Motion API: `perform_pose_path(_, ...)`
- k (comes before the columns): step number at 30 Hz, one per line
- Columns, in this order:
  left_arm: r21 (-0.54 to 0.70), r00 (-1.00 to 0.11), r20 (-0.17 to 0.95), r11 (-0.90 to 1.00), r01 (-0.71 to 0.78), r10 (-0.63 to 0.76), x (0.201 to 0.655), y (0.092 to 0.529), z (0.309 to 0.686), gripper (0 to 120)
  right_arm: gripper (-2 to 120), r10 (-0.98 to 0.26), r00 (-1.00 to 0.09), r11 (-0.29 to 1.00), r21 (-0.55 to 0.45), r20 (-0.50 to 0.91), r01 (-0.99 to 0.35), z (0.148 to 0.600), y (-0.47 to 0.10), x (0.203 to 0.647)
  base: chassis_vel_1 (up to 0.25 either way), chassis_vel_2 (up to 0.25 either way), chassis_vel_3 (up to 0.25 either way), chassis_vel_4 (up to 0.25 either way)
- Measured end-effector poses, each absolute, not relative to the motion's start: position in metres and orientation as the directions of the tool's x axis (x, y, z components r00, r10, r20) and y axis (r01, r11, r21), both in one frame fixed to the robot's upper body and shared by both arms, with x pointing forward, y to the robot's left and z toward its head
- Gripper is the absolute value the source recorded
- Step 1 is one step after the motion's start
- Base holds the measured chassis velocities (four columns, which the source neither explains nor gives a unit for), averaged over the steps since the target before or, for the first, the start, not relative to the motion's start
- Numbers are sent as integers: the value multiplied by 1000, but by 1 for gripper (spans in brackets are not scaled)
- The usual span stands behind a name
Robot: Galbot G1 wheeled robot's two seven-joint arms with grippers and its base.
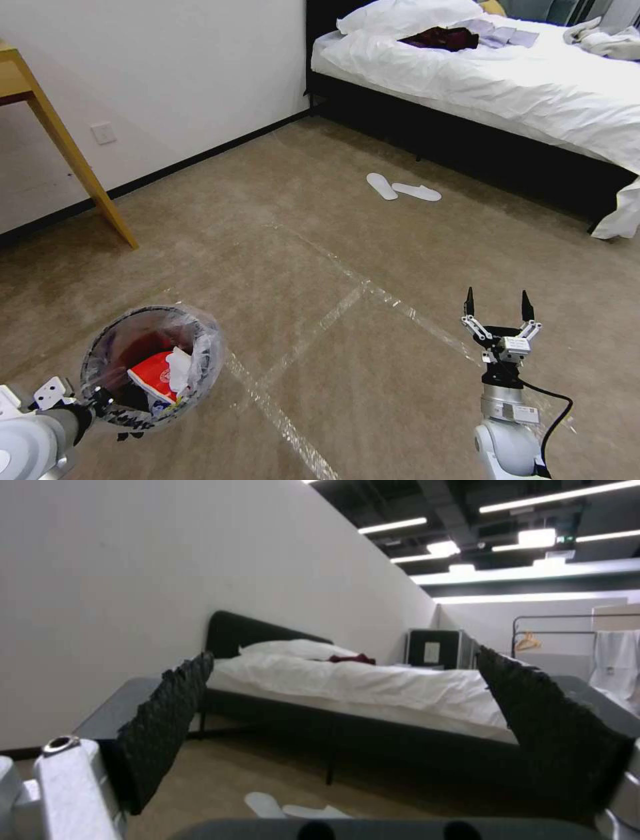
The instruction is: Pick up the trash bin and place the garbage on the floor into it.
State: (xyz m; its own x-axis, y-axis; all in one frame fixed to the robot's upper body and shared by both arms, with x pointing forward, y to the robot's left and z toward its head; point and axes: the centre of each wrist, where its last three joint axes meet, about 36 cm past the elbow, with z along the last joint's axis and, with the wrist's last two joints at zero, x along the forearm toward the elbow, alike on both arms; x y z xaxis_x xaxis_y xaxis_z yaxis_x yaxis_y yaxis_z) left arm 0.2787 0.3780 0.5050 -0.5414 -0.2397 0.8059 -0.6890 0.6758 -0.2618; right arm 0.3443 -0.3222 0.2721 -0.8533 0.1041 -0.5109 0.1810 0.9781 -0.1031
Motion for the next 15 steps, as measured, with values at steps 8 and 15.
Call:
perform_pose_path(8,-260,-537,807,668,-697,-246,277,377,506,0,100,106,-850,977,-105,-516,186,273,-321,346,-179,169,190,-174)
perform_pose_path(15,-253,-527,814,669,-699,-243,276,375,502,0,100,110,-849,976,-107,-516,191,273,-321,346,-192,176,193,-178)
